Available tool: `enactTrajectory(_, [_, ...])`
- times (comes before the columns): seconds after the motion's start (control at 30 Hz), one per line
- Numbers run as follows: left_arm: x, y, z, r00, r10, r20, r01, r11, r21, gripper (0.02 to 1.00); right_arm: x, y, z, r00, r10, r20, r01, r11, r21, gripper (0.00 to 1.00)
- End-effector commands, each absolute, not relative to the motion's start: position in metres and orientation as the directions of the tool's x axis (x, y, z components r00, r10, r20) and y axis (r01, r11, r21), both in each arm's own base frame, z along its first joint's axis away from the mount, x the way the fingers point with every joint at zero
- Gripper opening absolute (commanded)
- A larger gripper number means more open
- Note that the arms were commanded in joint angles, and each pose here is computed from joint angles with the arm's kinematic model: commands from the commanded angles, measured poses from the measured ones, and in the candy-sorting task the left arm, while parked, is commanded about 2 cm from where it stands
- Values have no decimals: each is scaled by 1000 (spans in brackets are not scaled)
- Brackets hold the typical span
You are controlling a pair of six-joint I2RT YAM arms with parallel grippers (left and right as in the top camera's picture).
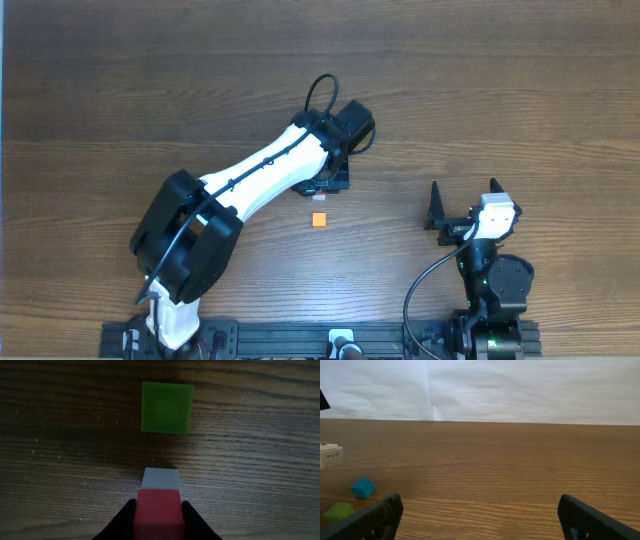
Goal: Stack Cubes
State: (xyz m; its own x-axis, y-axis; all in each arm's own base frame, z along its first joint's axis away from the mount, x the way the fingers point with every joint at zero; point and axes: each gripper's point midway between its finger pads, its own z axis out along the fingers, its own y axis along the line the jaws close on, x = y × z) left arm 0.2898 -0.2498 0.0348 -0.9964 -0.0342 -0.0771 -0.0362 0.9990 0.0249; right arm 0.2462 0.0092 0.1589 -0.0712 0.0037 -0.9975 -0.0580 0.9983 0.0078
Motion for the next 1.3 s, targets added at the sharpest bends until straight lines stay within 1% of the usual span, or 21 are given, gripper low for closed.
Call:
enactTrajectory(0.03, [290, -245, 32, -996, -28, -82, -31, 999, 43, 115, 246, 11, 158, -70, 3, -998, -69, 998, 8, 991])
enactTrajectory(0.13, [290, -245, 32, -996, -28, -81, -32, 999, 45, 229, 246, 11, 158, -70, 3, -998, -69, 998, 8, 991])
enactTrajectory(0.23, [289, -244, 31, -997, -28, -78, -31, 998, 47, 308, 246, 11, 158, -70, 3, -998, -69, 998, 8, 991])
enactTrajectory(0.37, [289, -244, 31, -997, -28, -78, -31, 998, 48, 338, 246, 11, 158, -70, 3, -998, -69, 998, 8, 993])
enactTrajectory(0.63, [289, -244, 31, -997, -28, -78, -31, 998, 48, 358, 246, 11, 158, -70, 3, -998, -69, 998, 8, 993])
enactTrajectory(0.93, [288, -245, 35, -996, -25, -82, -29, 999, 41, 573, 246, 11, 158, -70, 3, -998, -70, 998, 8, 993])
enactTrajectory(1.03, [284, -245, 41, -996, -17, -82, -20, 999, 41, 665, 246, 11, 158, -70, 3, -998, -69, 998, 8, 993])
enactTrajectory(1.2, [262, -253, 54, -999, 16, -46, 15, 1000, 23, 676, 246, 11, 158, -70, 3, -998, -69, 998, 8, 993])
enactTrajectory(1.3, [249, -254, 56, -1000, -1, -27, -2, 999, 40, 667, 246, 11, 158, -70, 3, -998, -69, 998, 8, 993])
